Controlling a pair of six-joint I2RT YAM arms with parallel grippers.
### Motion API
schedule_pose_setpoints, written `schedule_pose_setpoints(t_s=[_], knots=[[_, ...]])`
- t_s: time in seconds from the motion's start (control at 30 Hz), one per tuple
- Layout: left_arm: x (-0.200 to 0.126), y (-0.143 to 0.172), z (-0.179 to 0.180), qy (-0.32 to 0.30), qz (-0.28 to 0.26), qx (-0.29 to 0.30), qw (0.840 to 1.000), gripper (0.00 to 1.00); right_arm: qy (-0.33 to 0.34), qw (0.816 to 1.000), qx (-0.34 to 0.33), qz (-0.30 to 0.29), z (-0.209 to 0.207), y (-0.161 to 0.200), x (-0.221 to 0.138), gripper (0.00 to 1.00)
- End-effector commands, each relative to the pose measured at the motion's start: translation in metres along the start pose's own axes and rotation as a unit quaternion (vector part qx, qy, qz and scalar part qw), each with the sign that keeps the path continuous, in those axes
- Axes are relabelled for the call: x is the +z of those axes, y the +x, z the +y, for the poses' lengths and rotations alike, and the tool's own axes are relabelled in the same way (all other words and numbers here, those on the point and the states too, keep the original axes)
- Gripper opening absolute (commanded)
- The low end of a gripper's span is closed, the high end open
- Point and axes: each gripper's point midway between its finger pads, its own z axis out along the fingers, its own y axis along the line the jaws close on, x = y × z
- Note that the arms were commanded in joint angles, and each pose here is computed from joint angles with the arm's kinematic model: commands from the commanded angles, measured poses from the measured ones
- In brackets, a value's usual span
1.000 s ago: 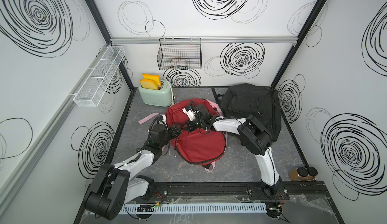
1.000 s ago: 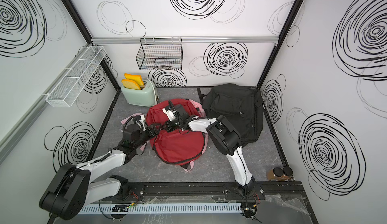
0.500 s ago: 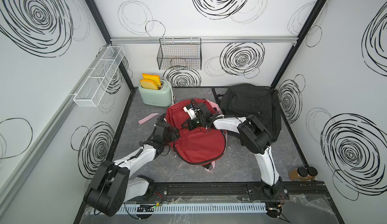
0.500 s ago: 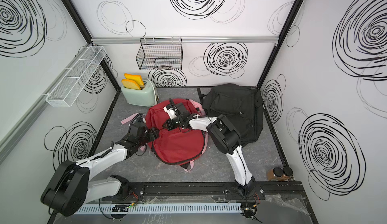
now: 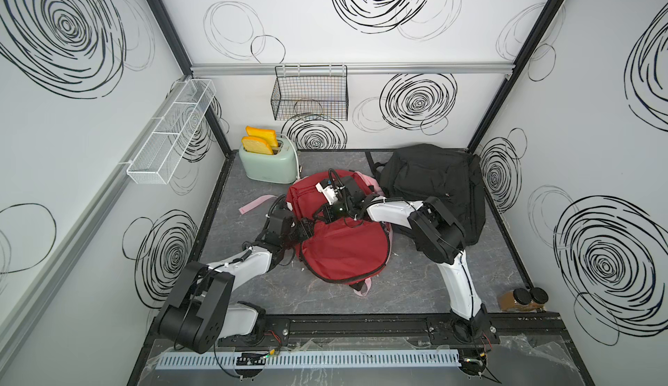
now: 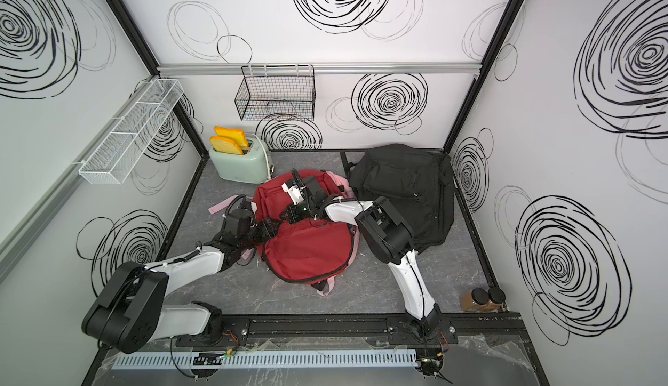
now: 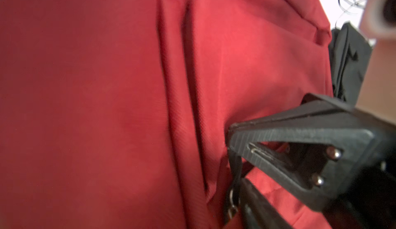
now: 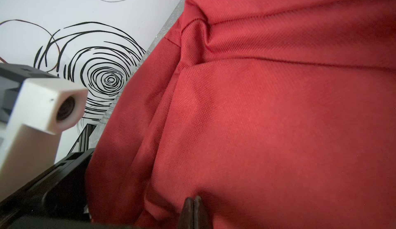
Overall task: Zip up the backpack
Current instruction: Zip the zipper on the backpack.
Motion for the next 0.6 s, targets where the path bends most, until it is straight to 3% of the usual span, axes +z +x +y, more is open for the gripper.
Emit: schedule_pose_setpoints(t_s=[0.0, 0.13, 0.27, 0.57], knots=[[0.005, 0.009, -0.015, 0.045, 0.020, -0.001, 0.999, 0.44, 0.044, 0.998, 0.036, 0.031, -0.037, 0.024, 0.011, 0.00], [0.005, 0.008, -0.013, 0.046, 0.018, -0.004, 0.999, 0.15, 0.046, 0.998, 0.038, 0.030, -0.039, 0.023, 0.009, 0.00], [0.003, 0.006, -0.010, 0.047, 0.013, -0.006, 0.999, 0.00, 0.050, 0.998, 0.040, 0.027, -0.042, 0.022, 0.004, 0.00], [-0.008, -0.002, -0.011, 0.098, -0.016, -0.033, 0.995, 0.00, 0.066, 0.997, 0.041, 0.007, -0.042, 0.017, -0.021, 0.00]])
